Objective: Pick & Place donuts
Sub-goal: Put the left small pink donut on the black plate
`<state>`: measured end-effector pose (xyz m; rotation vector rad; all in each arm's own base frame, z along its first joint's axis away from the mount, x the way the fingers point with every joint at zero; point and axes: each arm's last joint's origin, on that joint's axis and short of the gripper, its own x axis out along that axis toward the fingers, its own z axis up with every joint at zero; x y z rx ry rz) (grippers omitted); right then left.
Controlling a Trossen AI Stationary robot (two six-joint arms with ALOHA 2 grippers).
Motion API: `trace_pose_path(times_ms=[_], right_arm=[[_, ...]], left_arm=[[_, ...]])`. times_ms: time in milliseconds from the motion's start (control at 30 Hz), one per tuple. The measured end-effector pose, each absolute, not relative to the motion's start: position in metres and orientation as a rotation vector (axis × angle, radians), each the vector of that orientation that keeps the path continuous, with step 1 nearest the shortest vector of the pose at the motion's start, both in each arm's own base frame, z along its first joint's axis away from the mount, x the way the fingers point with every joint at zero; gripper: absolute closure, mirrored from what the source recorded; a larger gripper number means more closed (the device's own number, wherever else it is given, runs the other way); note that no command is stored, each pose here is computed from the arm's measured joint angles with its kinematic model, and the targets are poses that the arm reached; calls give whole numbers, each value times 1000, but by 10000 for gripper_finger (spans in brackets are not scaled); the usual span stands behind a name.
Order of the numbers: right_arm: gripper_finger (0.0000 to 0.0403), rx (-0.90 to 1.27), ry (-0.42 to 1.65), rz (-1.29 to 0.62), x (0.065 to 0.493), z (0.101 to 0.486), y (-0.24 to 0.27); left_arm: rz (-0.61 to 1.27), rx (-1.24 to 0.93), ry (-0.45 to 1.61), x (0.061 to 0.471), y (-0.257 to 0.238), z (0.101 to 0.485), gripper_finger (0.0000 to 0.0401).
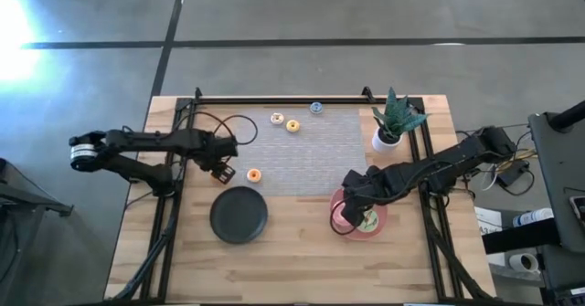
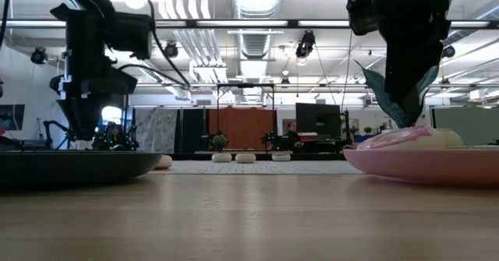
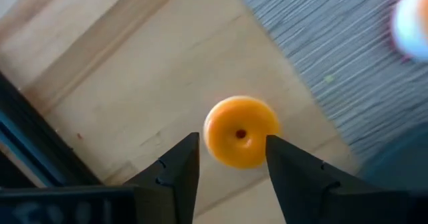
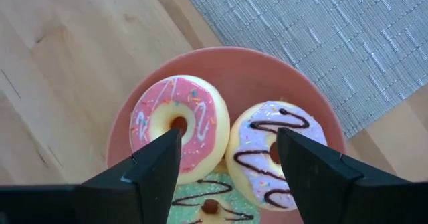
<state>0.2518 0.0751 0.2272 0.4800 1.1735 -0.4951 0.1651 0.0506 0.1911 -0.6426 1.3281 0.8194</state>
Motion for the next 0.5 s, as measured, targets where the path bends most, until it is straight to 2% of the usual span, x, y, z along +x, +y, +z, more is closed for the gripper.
trace_pose_path(times_ms=[267,500], right_arm=[[165,476,1174,-494,252,227,75],[165,472,1175,-491,252,227,75]], left_arm=[[852,-686,1319,156,49,166,294],[845,-728,1286,154,48,156,302]])
